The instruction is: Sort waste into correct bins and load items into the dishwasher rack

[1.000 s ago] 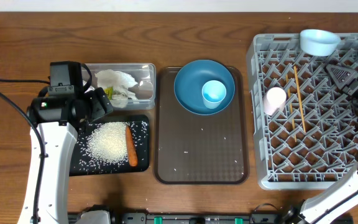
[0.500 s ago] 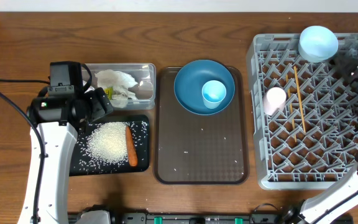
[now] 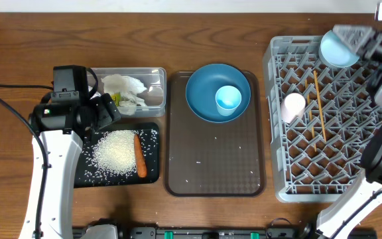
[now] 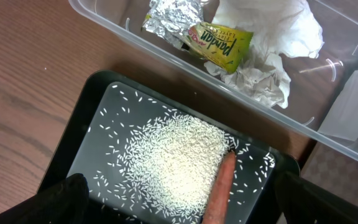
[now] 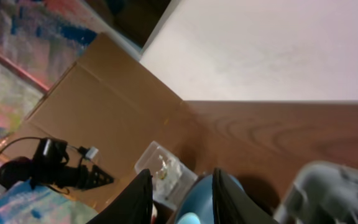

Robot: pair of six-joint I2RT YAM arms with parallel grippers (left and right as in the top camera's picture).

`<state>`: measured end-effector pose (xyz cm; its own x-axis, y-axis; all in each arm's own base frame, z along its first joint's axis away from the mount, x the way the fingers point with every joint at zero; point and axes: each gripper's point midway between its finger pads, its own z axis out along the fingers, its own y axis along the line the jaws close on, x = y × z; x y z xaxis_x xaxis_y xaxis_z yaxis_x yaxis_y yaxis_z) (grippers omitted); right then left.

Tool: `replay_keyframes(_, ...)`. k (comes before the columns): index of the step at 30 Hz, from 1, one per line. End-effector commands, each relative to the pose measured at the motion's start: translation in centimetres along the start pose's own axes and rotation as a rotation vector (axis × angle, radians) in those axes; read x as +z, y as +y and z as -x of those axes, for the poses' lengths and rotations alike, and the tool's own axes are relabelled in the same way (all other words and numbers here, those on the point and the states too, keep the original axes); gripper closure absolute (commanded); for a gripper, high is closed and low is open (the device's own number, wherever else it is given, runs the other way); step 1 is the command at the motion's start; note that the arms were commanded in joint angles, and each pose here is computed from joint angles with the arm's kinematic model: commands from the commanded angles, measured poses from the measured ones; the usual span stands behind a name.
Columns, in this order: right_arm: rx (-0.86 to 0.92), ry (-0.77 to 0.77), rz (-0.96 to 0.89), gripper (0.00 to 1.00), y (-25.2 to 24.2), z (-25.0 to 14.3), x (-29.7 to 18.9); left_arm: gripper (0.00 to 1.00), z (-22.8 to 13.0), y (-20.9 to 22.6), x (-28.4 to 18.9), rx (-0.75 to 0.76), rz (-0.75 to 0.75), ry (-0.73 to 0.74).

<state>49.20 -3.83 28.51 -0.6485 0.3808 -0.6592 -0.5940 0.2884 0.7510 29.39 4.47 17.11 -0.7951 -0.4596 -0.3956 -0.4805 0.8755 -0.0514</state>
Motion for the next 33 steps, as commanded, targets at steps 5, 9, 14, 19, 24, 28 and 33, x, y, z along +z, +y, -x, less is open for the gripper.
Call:
replay_keyframes(5,0.058,-0.067,-0.005,0.72,3.5,6.5,2.5,0.01,0.5,0.3,-0.6,-0.004,0.008,-0.025)
replay_keyframes(9,0.194,-0.155,-0.110,0.72,0.9,8.3,3.0,0.02,0.5,0.3,-0.6,-0.004,0.008,-0.025)
replay_keyframes(14,0.131,-0.165,-0.389,0.72,-2.8,7.9,3.8,0.01,0.5,0.3,-0.6,-0.004,0.008,-0.026)
replay_keyframes(19,-0.100,0.020,-0.952,0.65,-6.7,4.7,2.9,0.01,0.5,0.3,-0.6,-0.004,0.008,-0.025)
replay_keyframes(24,-0.376,0.290,-1.300,0.37,-7.6,2.1,2.4,0.01,0.5,0.3,-0.6,-0.004,0.008,-0.025)
replay_keyframes(28,-0.417,0.447,-1.349,0.38,-8.8,-0.8,2.7,0.01,0.5,0.3,-0.6,-0.004,0.008,-0.025)
replay_keyframes(33,-0.349,0.513,-1.398,0.38,-11.2,-3.2,1.0,0.01,0.5,0.3,-0.6,-0.004,0.008,-0.025)
